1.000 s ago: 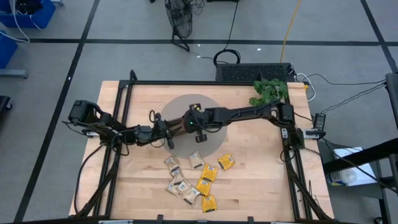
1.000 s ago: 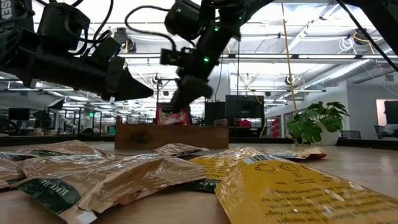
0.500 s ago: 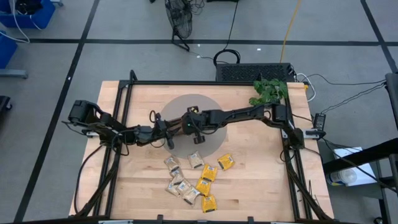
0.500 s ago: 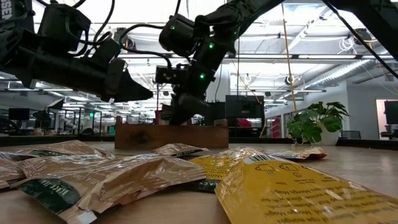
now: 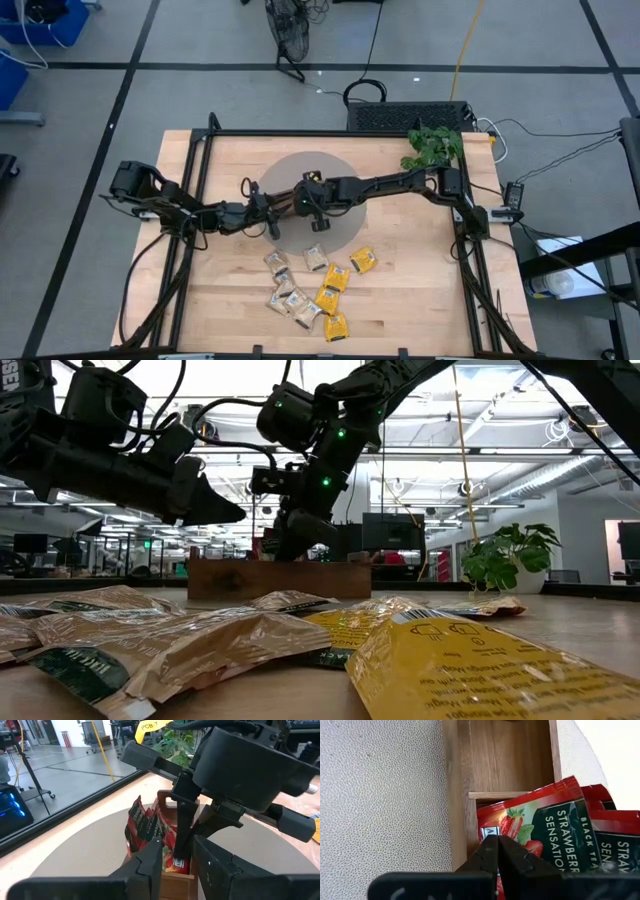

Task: Pick & Place Tea
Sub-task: Put the red tea bag into the wooden organizer, then adjust the wooden organizer, then put the yellow tea bag into the wooden organizer

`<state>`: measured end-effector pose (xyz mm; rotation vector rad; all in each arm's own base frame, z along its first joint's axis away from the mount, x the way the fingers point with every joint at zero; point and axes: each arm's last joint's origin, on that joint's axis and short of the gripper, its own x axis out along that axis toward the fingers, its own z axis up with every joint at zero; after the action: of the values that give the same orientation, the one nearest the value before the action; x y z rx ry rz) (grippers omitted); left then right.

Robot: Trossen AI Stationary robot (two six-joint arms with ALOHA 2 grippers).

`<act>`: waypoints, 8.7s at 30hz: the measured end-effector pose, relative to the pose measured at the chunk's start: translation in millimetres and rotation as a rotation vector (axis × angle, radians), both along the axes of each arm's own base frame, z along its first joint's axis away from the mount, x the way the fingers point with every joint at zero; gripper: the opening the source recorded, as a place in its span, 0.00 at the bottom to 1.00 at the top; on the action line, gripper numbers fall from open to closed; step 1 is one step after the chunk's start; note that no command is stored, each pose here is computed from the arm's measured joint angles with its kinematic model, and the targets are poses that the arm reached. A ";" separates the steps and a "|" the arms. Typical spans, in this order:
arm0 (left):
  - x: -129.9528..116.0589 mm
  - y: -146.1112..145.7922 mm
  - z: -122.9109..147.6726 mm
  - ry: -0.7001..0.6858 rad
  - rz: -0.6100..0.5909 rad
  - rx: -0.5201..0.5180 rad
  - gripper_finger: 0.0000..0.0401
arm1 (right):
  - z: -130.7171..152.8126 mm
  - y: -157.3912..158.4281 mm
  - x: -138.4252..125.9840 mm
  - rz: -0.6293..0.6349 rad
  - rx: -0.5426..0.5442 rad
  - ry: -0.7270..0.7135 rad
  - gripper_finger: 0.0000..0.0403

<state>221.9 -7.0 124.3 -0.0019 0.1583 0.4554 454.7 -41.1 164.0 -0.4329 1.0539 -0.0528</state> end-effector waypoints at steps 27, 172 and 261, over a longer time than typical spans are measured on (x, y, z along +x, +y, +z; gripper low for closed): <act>-0.1 -0.1 -0.2 0.000 0.000 -0.005 0.29 | 47.5 -34.6 -39.9 -0.204 -0.171 -0.015 0.00; -0.1 -0.6 -0.6 -0.005 -0.005 -0.023 0.29 | 17.8 85.0 -214.3 0.034 0.139 -1.039 0.00; 0.3 -0.6 -0.3 -0.006 -0.006 -0.023 0.29 | 20.4 12.1 -60.1 -0.014 0.081 0.121 0.00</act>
<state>222.2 -7.6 123.9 -0.0258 0.1576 0.4472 394.6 -29.0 184.4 -0.3587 1.1738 0.0041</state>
